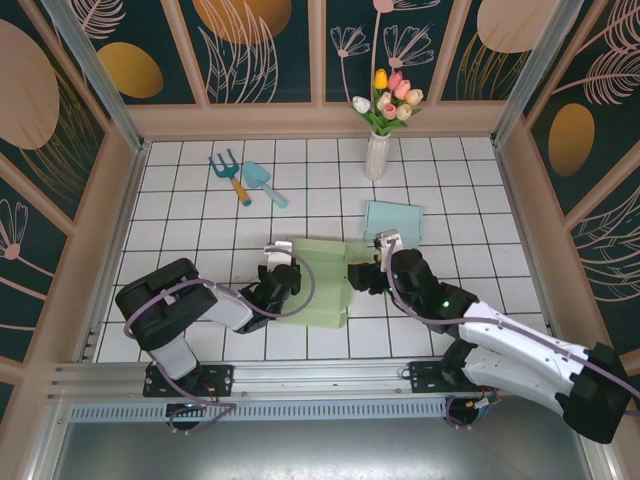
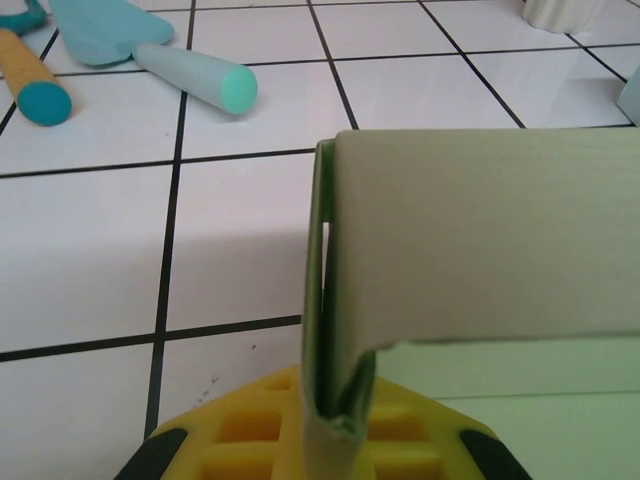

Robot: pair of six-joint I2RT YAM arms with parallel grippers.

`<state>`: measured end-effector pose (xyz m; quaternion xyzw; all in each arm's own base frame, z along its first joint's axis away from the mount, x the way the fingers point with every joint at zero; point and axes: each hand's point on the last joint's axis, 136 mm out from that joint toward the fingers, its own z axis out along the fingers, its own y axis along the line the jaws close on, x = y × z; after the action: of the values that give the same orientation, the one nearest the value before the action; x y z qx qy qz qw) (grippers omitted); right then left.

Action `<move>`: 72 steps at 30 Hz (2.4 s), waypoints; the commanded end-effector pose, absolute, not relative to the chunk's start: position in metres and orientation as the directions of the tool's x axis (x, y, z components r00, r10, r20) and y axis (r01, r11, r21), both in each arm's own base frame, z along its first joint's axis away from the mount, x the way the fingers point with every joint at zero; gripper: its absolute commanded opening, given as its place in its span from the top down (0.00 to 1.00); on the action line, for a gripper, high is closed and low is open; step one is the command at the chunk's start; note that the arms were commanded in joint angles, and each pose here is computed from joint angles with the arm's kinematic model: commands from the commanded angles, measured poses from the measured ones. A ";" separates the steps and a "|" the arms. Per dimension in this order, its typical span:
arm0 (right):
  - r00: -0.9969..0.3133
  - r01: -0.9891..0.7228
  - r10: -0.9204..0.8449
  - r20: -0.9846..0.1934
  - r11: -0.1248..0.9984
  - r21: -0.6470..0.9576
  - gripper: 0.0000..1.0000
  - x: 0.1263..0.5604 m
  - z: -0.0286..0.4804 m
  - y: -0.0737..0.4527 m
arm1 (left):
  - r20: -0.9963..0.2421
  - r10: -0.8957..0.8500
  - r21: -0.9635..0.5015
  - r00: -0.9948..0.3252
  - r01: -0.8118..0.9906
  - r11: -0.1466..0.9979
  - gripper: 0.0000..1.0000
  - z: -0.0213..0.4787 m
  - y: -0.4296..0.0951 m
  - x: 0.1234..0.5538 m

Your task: Fold the paper box

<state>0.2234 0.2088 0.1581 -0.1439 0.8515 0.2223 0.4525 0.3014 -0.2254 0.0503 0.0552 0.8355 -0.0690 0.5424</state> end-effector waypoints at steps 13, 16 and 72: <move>-0.158 -0.655 -0.599 -0.785 0.658 -0.371 0.31 0.275 0.133 0.160 | -0.924 0.170 0.071 -0.342 0.283 0.957 1.00 0.044 -0.229 0.294; -0.124 -0.743 -0.704 -0.699 0.533 -0.405 0.26 0.269 0.114 0.158 | -0.926 0.158 0.060 -0.342 0.282 0.957 1.00 0.045 -0.228 0.293; 0.130 -0.862 -0.638 -0.759 0.306 -0.404 0.49 0.249 0.089 0.246 | -0.930 0.098 -0.010 -0.355 0.289 0.957 1.00 0.055 -0.241 0.298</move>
<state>0.2465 0.2369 0.0795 -0.5955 0.6515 0.1016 0.4589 0.2970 -0.2370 0.0526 0.1199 0.8177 -0.0817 0.5571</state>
